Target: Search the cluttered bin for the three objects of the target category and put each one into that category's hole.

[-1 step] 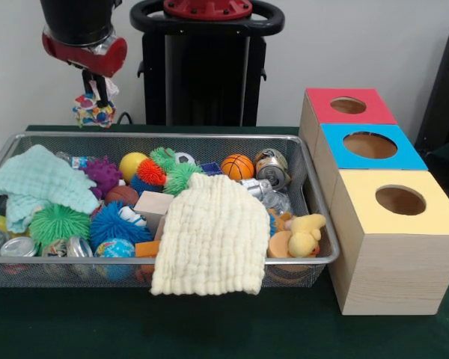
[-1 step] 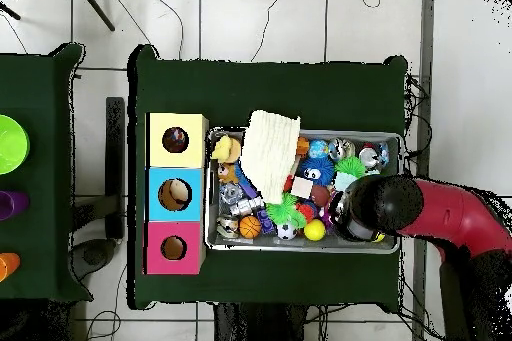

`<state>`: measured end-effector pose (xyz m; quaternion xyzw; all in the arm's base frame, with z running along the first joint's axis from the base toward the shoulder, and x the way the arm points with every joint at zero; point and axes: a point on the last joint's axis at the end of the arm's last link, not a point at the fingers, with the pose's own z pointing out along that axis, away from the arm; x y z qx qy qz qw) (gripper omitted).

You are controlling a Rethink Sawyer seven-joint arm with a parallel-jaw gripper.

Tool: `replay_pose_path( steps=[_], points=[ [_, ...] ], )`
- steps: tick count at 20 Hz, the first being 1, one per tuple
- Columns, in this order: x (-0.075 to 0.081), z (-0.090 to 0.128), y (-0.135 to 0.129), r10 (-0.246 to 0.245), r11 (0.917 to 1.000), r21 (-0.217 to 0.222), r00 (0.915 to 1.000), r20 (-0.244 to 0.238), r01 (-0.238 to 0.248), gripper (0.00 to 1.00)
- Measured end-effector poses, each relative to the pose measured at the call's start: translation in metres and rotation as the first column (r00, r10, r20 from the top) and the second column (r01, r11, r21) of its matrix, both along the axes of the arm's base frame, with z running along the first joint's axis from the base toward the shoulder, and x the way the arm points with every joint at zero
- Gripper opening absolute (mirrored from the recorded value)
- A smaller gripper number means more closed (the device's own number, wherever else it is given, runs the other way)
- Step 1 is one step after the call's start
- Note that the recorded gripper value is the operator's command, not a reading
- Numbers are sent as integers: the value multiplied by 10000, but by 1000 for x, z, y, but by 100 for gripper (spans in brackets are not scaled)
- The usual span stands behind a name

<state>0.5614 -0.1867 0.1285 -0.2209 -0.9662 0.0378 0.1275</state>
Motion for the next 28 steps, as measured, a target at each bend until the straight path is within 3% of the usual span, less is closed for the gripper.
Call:
replay_pose_path(
  steps=[12,28],
  points=[
    [9,-1,28,486,9987,-164,9988,84,-485,0],
    [13,-11,24,265,9985,-481,9996,-105,-270,0]
  ],
)
